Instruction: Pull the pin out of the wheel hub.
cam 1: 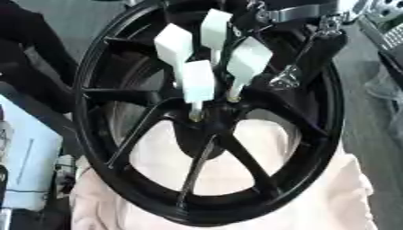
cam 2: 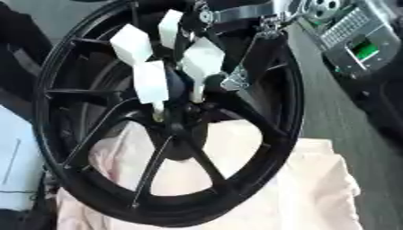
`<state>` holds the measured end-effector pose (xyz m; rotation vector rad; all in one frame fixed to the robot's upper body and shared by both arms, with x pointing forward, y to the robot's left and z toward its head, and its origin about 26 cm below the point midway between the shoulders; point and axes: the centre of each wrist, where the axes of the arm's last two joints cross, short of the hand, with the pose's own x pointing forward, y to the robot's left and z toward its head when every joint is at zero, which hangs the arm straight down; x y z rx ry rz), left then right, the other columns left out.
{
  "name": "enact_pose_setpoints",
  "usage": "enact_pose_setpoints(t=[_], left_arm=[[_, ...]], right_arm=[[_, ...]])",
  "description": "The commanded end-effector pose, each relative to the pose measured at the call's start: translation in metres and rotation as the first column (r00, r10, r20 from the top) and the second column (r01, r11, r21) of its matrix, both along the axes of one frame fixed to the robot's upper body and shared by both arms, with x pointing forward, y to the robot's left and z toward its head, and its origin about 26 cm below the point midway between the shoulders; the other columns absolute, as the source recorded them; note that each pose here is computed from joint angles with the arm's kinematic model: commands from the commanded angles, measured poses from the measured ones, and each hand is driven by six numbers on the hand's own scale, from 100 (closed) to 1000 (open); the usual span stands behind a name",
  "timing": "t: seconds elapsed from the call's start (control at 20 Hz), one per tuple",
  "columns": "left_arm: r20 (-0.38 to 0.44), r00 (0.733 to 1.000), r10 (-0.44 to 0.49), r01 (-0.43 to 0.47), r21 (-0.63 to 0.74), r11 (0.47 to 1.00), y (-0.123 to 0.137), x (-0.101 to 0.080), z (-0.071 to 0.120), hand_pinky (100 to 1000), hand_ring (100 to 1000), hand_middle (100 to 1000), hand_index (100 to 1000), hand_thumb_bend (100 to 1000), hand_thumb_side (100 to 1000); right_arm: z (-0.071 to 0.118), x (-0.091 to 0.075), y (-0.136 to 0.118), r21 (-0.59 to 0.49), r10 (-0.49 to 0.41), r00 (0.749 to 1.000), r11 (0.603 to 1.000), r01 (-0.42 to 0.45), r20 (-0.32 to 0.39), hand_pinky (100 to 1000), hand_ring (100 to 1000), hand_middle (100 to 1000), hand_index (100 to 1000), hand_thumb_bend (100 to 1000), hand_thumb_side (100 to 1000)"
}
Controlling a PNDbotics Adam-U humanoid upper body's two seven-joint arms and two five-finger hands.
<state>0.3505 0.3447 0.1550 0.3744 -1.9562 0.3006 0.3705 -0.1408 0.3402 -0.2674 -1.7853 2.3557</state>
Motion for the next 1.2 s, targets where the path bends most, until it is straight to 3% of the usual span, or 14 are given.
enact_pose_setpoints(t=[0.05, 0.25, 0.45, 0.6, 0.75, 0.95, 1.1, 1.2], left_arm=[[0.027, 1.000, 0.001, -0.002, 0.019, 1.000, 0.002, 0.000, 0.011, 605, 840, 765, 692, 344, 726], [0.027, 1.000, 0.002, -0.002, 0.018, 1.000, 0.002, 0.000, 0.011, 605, 840, 765, 693, 344, 725], [0.026, 1.000, 0.011, -0.012, 0.019, 1.000, 0.005, -0.001, 0.011, 605, 840, 765, 693, 344, 725], [0.025, 0.999, 0.023, -0.024, 0.021, 1.000, 0.008, -0.002, 0.010, 605, 840, 765, 692, 344, 725], [0.024, 0.999, 0.033, -0.034, 0.025, 0.999, 0.010, -0.003, 0.010, 606, 840, 765, 692, 344, 724], [0.031, 0.999, 0.044, -0.044, 0.025, 0.999, 0.012, -0.004, 0.012, 606, 839, 765, 692, 344, 724], [0.036, 0.998, 0.047, -0.048, 0.023, 0.999, 0.013, -0.004, 0.013, 606, 840, 765, 693, 344, 723], [0.044, 0.997, 0.059, -0.060, 0.019, 0.998, 0.015, -0.005, 0.013, 606, 839, 765, 693, 343, 722]], right_arm=[[0.022, -0.009, -0.007, -0.005, 0.017, 0.998, 1.000, -0.017, 0.055, 516, 384, 402, 556, 100, 100], [0.031, -0.015, -0.012, 0.021, 0.012, 0.998, 1.000, -0.013, 0.057, 516, 382, 400, 555, 100, 100], [0.059, -0.024, -0.034, 0.088, -0.027, 0.998, 0.996, 0.021, 0.062, 520, 382, 400, 558, 100, 100], [0.081, -0.033, -0.065, 0.159, -0.081, 0.996, 0.984, 0.073, 0.041, 524, 382, 402, 560, 100, 100], [0.095, -0.050, -0.114, 0.235, -0.191, 0.981, 0.956, 0.177, 0.035, 525, 385, 404, 562, 100, 100], [0.090, -0.076, -0.179, 0.342, -0.387, 0.921, 0.871, 0.353, 0.037, 530, 391, 410, 567, 100, 100], [0.082, -0.087, -0.200, 0.395, -0.464, 0.885, 0.819, 0.416, 0.030, 546, 401, 404, 578, 100, 100], [0.061, -0.092, -0.236, 0.472, -0.585, 0.811, 0.711, 0.522, -0.014, 561, 411, 416, 588, 100, 100]])
